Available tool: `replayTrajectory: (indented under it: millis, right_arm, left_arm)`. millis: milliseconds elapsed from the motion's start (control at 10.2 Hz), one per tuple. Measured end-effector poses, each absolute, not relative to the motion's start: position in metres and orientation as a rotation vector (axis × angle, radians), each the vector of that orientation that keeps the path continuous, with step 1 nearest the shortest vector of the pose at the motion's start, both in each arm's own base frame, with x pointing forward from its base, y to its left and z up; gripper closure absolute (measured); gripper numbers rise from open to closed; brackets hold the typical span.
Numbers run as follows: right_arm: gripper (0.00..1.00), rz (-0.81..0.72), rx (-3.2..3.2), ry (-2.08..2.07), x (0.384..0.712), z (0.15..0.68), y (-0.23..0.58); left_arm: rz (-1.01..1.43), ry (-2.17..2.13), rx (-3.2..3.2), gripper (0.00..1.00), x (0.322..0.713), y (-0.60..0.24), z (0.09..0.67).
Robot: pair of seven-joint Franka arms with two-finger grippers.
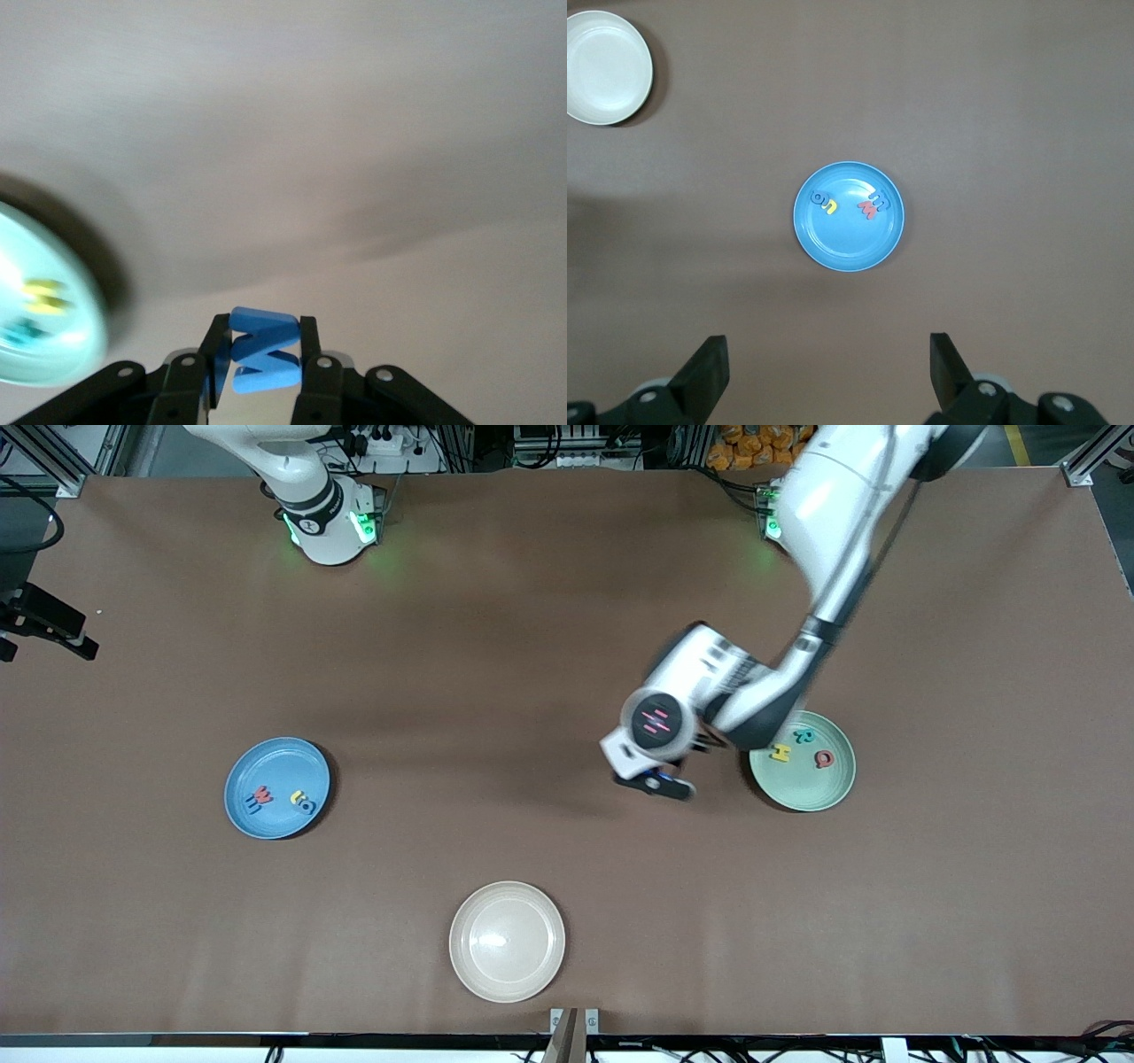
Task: Sort upper and lower case letters into plates
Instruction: 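Carry the blue Z to the green plate and release it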
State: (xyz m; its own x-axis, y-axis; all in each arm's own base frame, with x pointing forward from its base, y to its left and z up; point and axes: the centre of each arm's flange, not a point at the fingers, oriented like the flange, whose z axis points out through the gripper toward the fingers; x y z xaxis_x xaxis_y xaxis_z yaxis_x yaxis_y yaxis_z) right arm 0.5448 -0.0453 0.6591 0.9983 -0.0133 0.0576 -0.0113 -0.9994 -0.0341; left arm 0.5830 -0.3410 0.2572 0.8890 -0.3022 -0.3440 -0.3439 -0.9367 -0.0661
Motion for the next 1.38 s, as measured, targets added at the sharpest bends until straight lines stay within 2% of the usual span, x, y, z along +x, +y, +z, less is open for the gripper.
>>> replayTrajectory:
  millis: [98, 295, 590, 1081, 1376]
  right_arm:
    - [0.00, -0.095, -3.111, 0.018, 0.545, 0.661, -0.045]
    - [0.00, -0.097, -3.126, 0.015, 0.545, 0.662, -0.046]
    - [0.00, -0.087, -3.139, 0.013, 0.545, 0.661, -0.046]
    - [0.00, -0.074, -3.139, 0.005, 0.546, 0.659, -0.043]
    - [0.00, -0.070, -3.140, 0.005, 0.546, 0.658, -0.043]
  left_arm:
    - [0.545, 0.559, -2.939, 0.65, 0.602, -0.290, 0.255]
    - [0.643, 0.608, -2.946, 0.65, 0.613, -0.213, 0.240]
    - [0.726, 0.604, -2.941, 0.65, 0.596, -0.181, 0.211]
    - [0.741, 0.570, -2.993, 0.64, 0.562, -0.142, 0.202]
    - [0.748, 0.550, -3.032, 0.24, 0.560, -0.145, 0.201]
